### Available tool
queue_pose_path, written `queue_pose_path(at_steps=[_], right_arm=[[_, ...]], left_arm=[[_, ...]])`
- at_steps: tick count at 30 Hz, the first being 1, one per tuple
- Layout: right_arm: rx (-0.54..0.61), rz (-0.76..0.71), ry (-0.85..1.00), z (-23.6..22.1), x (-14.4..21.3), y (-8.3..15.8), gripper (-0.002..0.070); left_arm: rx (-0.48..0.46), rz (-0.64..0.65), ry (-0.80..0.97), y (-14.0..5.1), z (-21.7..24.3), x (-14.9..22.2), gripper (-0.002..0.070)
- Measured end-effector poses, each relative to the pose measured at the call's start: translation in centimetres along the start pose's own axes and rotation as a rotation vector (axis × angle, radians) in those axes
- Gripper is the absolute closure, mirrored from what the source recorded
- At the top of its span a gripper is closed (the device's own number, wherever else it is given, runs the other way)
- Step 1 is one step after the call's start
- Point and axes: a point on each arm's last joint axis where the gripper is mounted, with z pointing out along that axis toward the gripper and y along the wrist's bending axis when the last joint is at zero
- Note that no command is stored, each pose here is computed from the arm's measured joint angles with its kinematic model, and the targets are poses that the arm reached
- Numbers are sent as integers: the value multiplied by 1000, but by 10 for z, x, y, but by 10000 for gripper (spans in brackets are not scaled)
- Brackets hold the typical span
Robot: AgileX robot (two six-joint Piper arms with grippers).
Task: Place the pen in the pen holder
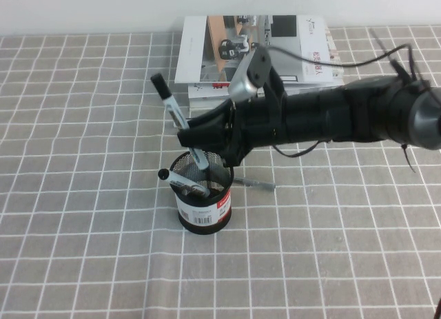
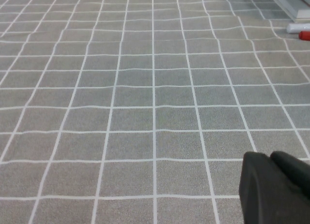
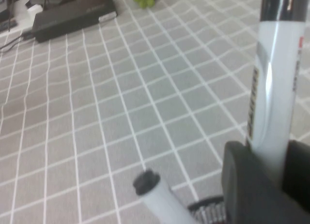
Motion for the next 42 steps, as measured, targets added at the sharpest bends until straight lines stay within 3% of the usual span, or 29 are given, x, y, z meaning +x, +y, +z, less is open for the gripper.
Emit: queue_pose_path(at_steps=[15, 17, 22, 24, 27, 30, 32, 36, 42], right_arm=[[-20, -2, 55, 6, 16, -4, 571], [-21, -3, 57, 6, 16, -4, 537], [-15, -2, 57, 5, 16, -5, 358], [-23, -1, 54, 4, 16, -6, 332], [-69, 10, 29, -3, 14, -6, 381], [-141, 31, -21, -13, 11, -6, 569], [-144, 44, -54, -21, 7, -9, 637], [-125, 19, -95, -35, -12, -5, 676], [-135, -122, -118, -67, -64, 37, 685]], left_arm=[[0, 0, 0, 0, 0, 0, 678], [0, 0, 0, 0, 0, 0, 678], [0, 0, 0, 0, 0, 0, 678], [0, 0, 0, 0, 0, 0, 678], [0, 0, 0, 0, 0, 0, 678], [0, 0, 0, 0, 0, 0, 678], [0, 0, 0, 0, 0, 0, 678], [0, 0, 0, 0, 0, 0, 678], [0, 0, 0, 0, 0, 0, 678]])
